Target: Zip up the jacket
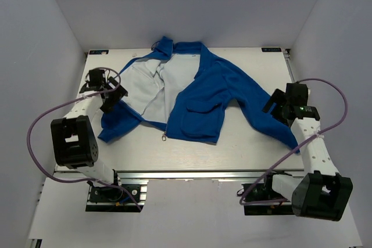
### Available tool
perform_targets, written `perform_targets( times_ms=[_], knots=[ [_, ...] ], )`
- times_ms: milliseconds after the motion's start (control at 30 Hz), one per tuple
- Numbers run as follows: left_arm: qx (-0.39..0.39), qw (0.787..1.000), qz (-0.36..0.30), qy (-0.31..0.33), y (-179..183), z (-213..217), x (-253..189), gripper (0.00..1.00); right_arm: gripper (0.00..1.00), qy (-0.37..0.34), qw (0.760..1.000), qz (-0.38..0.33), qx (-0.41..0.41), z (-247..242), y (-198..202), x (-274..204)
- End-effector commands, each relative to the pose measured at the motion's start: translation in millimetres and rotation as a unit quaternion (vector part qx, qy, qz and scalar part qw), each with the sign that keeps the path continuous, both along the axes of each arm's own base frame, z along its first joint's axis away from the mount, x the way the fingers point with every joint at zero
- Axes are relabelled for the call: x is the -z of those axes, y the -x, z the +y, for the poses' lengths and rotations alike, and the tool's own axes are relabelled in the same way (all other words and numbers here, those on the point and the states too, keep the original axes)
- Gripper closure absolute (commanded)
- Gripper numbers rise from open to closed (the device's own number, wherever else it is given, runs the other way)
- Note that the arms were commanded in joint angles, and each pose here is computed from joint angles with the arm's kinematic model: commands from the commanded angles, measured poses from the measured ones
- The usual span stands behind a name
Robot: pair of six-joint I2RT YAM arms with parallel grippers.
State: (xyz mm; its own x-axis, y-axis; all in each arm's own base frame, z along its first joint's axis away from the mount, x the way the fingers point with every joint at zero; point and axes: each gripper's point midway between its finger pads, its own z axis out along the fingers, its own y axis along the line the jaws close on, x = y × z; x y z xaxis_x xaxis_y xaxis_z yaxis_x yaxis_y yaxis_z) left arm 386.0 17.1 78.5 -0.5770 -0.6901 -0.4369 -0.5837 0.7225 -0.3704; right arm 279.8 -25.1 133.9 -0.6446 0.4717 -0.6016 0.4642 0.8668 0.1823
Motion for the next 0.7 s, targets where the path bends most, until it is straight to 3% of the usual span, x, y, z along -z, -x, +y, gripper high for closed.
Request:
perform_targets(
  times_ms=[0,100,167,233,400,667],
  knots=[
    [-0.039,0.998,-0.028,-0.049,-8.4,29.2,-41.9,0.02,0.11,-0.006,0.989,-0.092,-0.117,41.3,-19.9,-53.1],
    [-0.068,0.996,-0.039,-0.052,-18.7,53.6,-42.5,0.02,0.11,-0.024,0.971,-0.106,-0.213,91.9,-17.7,-60.0],
    [-0.091,0.993,-0.034,-0.059,-26.9,75.3,-34.6,0.02,0.11,-0.075,0.952,-0.108,-0.276,126.9,-13.2,-58.2],
    [-0.081,0.992,-0.050,-0.076,-43.4,91.1,-33.0,0.02,0.11,-0.095,0.946,-0.106,-0.292,138.0,-11.1,-53.2],
    [-0.019,0.990,-0.068,-0.120,-97.6,108.9,-18.2,0.02,0.11,-0.088,0.948,-0.097,-0.289,137.0,-13.0,-48.3],
    [0.026,0.993,-0.026,-0.115,-127.2,113.1,31.3,0.04,0.11,-0.065,0.956,-0.093,-0.269,125.7,-13.0,-46.3]
  ],
)
